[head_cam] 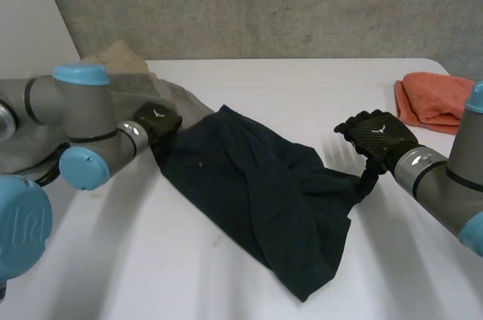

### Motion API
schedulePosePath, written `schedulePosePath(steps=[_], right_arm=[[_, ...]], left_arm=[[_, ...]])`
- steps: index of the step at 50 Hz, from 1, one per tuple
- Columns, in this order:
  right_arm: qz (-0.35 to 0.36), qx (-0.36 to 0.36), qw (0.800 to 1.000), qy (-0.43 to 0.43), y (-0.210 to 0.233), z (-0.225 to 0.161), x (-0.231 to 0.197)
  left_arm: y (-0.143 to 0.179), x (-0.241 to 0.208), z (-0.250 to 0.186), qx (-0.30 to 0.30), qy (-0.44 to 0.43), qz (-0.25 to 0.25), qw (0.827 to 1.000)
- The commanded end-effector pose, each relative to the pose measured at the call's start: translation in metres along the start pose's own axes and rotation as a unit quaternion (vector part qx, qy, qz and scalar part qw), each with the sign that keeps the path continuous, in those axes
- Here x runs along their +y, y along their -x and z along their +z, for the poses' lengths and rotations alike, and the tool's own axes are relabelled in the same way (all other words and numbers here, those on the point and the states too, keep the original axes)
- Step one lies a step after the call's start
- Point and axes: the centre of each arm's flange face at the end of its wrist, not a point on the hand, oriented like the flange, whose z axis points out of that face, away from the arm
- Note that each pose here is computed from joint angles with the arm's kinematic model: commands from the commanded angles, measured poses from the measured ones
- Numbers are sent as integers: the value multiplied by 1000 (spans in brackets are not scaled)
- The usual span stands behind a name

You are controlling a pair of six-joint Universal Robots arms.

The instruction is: Fold the laundry.

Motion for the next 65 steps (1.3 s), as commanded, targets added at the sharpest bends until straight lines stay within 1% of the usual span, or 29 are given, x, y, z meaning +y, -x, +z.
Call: schedulePosePath(steps=[1, 2, 5, 6, 9, 10, 12, 14, 17, 18, 21, 22, 24, 25, 28, 29, 31, 32, 35, 37, 39, 40, 43, 44, 47, 50, 57, 61, 65], right_arm=[[-1, 7, 1000, -7, -3, 0, -3], [-1, 8, 1000, -8, -4, -1, -4], [-1, 9, 1000, -8, -5, 0, -3], [0, 11, 1000, -9, -6, 0, -4], [2, 18, 1000, -11, -9, 0, -5], [2, 22, 1000, -11, -11, -1, -6], [4, 27, 1000, -12, -15, -1, -7], [7, 32, 999, -14, -19, -1, -8], [10, 38, 999, -15, -25, 0, -7], [11, 43, 999, -13, -28, 1, -6], [14, 50, 999, -11, -35, 3, -5], [16, 54, 998, -9, -39, 4, -3], [17, 59, 998, -9, -44, 5, -2], [18, 62, 998, -7, -48, 7, -1], [21, 68, 997, -4, -52, 9, 1], [23, 73, 997, -2, -55, 9, 2], [24, 76, 997, -2, -58, 10, 2], [25, 76, 997, -3, -60, 10, 2], [26, 77, 997, -5, -61, 9, 1], [26, 74, 997, -5, -59, 8, 1], [24, 70, 997, -7, -57, 8, 0], [22, 64, 998, -11, -54, 6, -2], [17, 54, 998, -17, -48, 3, -6], [12, 46, 999, -23, -44, 0, -9], [-1, 35, 999, -32, -38, -5, -15], [-24, 13, 999, -39, -27, -12, -20], [-86, -62, 992, -65, 15, -33, -36], [-90, -94, 988, -78, 40, -38, -44], [-87, -112, 987, -78, 63, -34, -47]], left_arm=[[52, -64, -14, -128, -96, -27, 987], [67, -90, -21, -162, -147, -38, 975], [83, -132, -38, -194, -228, -57, 952], [89, -162, -53, -203, -283, -69, 935], [90, -205, -80, -207, -361, -80, 906], [88, -228, -97, -202, -403, -88, 888], [81, -248, -114, -191, -433, -93, 876], [61, -262, -129, -161, -448, -105, 873], [40, -264, -135, -130, -437, -117, 882], [25, -258, -134, -107, -416, -124, 894], [0, -240, -128, -68, -370, -133, 917], [-19, -227, -127, -40, -341, -137, 929], [-40, -217, -127, -11, -320, -139, 937], [-63, -208, -127, 22, -306, -135, 942], [-97, -191, -124, 67, -287, -130, 947], [-117, -178, -120, 91, -272, -124, 950], [-137, -161, -114, 116, -253, -119, 953], [-154, -145, -107, 134, -231, -116, 957], [-168, -127, -99, 141, -212, -107, 961], [-161, -128, -98, 118, -216, -102, 964], [-144, -133, -99, 86, -220, -106, 966], [-124, -137, -100, 48, -222, -115, 967], [-96, -141, -107, 2, -224, -127, 966], [-79, -142, -111, -23, -222, -132, 966], [-54, -135, -117, -53, -210, -138, 966], [-40, -124, -119, -67, -195, -139, 969], [-12, -70, -118, -101, -112, -136, 979], [8, -39, -111, -125, -69, -130, 981], [31, -13, -103, -139, -37, -140, 980]])
